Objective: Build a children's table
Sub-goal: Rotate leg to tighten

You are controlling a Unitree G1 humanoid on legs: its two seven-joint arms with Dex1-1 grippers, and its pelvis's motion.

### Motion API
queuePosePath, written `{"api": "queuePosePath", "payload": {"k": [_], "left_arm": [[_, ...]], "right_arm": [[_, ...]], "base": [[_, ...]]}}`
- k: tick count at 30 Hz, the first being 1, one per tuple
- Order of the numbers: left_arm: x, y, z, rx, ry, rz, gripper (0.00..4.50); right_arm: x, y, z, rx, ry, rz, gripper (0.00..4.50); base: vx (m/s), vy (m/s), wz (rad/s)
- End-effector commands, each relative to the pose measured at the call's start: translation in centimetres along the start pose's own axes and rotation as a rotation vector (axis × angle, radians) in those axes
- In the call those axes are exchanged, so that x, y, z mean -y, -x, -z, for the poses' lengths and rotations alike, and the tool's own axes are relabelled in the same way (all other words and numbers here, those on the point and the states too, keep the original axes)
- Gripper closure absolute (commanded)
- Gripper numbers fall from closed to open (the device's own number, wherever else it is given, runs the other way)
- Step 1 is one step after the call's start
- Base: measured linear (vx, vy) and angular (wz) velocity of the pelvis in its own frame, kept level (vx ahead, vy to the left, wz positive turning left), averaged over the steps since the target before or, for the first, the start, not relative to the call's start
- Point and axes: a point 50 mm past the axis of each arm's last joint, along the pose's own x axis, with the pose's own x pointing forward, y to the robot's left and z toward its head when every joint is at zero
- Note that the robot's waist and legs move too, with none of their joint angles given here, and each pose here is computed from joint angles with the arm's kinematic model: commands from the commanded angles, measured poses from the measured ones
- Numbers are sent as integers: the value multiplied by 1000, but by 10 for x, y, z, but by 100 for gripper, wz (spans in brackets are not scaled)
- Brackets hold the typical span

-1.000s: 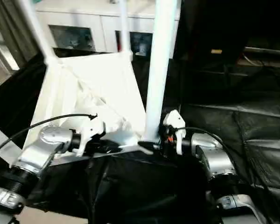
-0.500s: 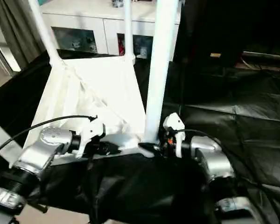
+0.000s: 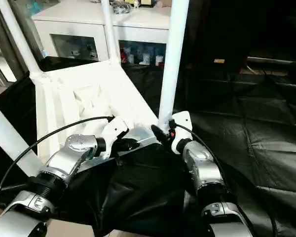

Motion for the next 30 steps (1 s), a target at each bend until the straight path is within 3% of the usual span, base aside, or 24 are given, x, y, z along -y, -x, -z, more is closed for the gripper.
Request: {"api": "queuePosePath", "payload": {"k": [1, 5, 15, 23, 30], "left_arm": [[13, -11, -14, 62, -31, 59, 450], [13, 8, -5, 39, -91, 197, 450], [11, 37, 11, -46, -120, 381, 450], [6, 46, 11, -50, -114, 385, 450], [5, 42, 13, -36, -97, 311, 450]], "right_arm": [[-50, -10, 16, -81, 40, -340, 85], [-30, 9, 12, -89, 115, -453, 71], [2, 39, 0, -98, 78, -614, 71], [0, 45, 4, -143, 60, -714, 140], [-7, 41, 8, -122, 30, -695, 177]], "base": [[0, 0, 0], [0, 0, 0], [0, 0, 0], [0, 0, 0], [0, 0, 0]]}}
